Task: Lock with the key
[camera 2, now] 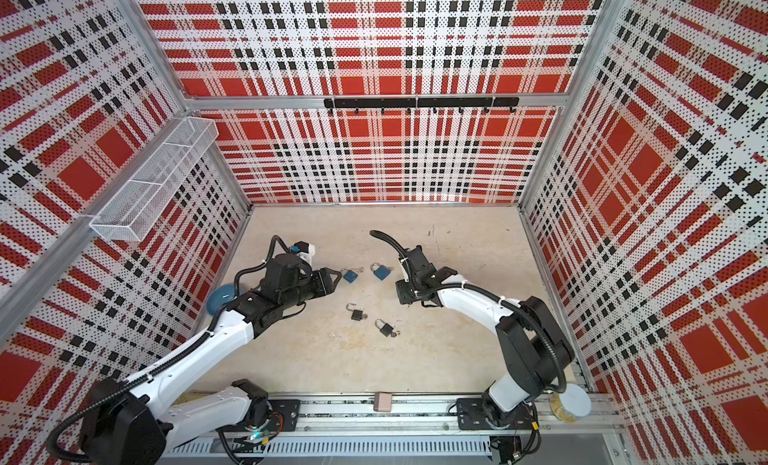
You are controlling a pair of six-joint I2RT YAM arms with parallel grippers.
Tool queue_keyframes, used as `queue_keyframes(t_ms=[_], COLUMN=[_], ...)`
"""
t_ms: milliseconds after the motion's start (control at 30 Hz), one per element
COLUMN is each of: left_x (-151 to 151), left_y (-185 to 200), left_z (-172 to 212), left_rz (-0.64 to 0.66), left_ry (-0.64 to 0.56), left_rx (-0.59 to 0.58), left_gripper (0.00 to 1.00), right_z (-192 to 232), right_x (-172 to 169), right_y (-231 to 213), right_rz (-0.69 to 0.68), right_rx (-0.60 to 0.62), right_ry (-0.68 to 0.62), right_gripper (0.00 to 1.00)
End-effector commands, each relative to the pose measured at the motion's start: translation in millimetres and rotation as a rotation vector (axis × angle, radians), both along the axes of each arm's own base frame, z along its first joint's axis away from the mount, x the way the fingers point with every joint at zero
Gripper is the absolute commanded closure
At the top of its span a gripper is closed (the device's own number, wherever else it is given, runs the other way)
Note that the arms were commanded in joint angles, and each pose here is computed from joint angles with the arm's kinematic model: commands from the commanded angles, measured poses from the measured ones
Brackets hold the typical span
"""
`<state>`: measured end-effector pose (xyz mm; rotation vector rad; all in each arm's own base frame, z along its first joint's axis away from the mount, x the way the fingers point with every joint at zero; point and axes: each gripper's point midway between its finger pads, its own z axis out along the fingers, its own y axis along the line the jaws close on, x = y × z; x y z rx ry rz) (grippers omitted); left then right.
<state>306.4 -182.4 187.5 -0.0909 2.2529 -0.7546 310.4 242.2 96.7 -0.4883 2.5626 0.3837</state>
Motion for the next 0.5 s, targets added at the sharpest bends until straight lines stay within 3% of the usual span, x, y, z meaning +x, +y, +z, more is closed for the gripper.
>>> queue_keyframes(t_ms=[0,233,467], left_x=[-9,-21,-24], left_y=[-17,-50,-75], left_z=[17,29,16], left_rz=[-0.083,-0.204,-0.254], left_ry=[-0.032,-0.057,-0.031], left_rx=[-0.055,-0.116,-0.152], left_gripper=[0.50,0.51,0.51], right_z=[31,60,77], right_x=[-11,-38,-56], right_y=[24,54,72], right_rz=[0.132,0.253,0.315], right_rx=[0.068,0.148,0.169], right_ry=[-0.050,-0.073,-0.098], right_gripper=[0.89,0.89,0.89])
